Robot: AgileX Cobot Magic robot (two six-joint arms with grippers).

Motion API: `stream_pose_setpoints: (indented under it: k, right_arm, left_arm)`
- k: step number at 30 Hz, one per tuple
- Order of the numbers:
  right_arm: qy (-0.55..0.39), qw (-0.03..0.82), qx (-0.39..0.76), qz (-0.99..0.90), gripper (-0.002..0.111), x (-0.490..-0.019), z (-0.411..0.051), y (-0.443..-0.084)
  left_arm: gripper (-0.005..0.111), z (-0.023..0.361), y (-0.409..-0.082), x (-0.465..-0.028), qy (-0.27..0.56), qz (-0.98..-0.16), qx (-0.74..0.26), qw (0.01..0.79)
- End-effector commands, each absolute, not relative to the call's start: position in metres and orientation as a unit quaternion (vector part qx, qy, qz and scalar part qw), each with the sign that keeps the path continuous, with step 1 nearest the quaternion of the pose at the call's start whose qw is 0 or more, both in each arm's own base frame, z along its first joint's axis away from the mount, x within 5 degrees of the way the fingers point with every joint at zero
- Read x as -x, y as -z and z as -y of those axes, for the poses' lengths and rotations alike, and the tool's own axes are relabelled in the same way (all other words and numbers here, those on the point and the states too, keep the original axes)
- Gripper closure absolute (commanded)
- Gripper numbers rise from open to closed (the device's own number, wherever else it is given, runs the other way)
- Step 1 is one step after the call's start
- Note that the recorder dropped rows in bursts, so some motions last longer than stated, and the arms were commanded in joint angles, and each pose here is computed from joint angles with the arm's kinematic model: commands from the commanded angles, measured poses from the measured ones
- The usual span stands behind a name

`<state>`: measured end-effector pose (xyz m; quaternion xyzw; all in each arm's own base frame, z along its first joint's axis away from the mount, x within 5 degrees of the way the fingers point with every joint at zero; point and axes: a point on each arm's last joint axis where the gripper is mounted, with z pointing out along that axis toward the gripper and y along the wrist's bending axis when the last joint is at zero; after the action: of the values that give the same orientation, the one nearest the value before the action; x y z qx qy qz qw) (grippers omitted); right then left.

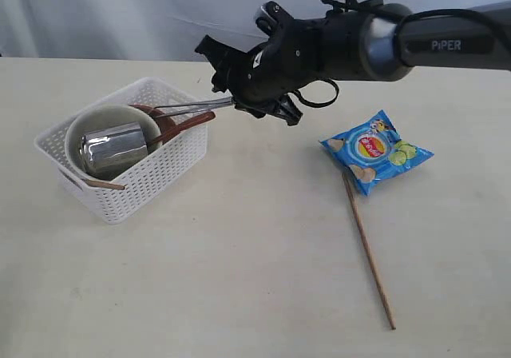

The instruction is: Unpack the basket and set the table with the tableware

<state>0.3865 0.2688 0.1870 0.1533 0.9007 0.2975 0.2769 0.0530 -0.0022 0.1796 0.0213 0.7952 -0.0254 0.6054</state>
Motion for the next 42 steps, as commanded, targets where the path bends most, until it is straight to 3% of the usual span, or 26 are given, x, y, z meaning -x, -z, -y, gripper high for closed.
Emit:
stream_pose_setpoints:
  k: [1,29,36,42]
  right_arm:
    - [-0.29,0.31,-0.125,-0.897,0.065,-0.394,-0.264,-0.189]
    - [-0.25,0.367,-0.023,-0.896,0.065,-0.405,-0.262,-0.171]
    - [-0.253,0.366,-0.027,-0.895,0.085,-0.405,-0.263,-0.169]
    - [-0.26,0.367,-0.017,-0.893,0.087,-0.4,-0.271,-0.17]
  left_arm:
    - [0.107,0.003,-0.182,-0.053,0.03,-0.793,-0.024,0.608]
    - [0.107,0.003,-0.182,-0.053,0.03,-0.793,-0.024,0.608]
    - [0.107,0.003,-0.182,-0.053,0.03,-0.793,-0.024,0.608]
    - [0.107,0.003,-0.182,-0.053,0.03,-0.793,-0.024,0.608]
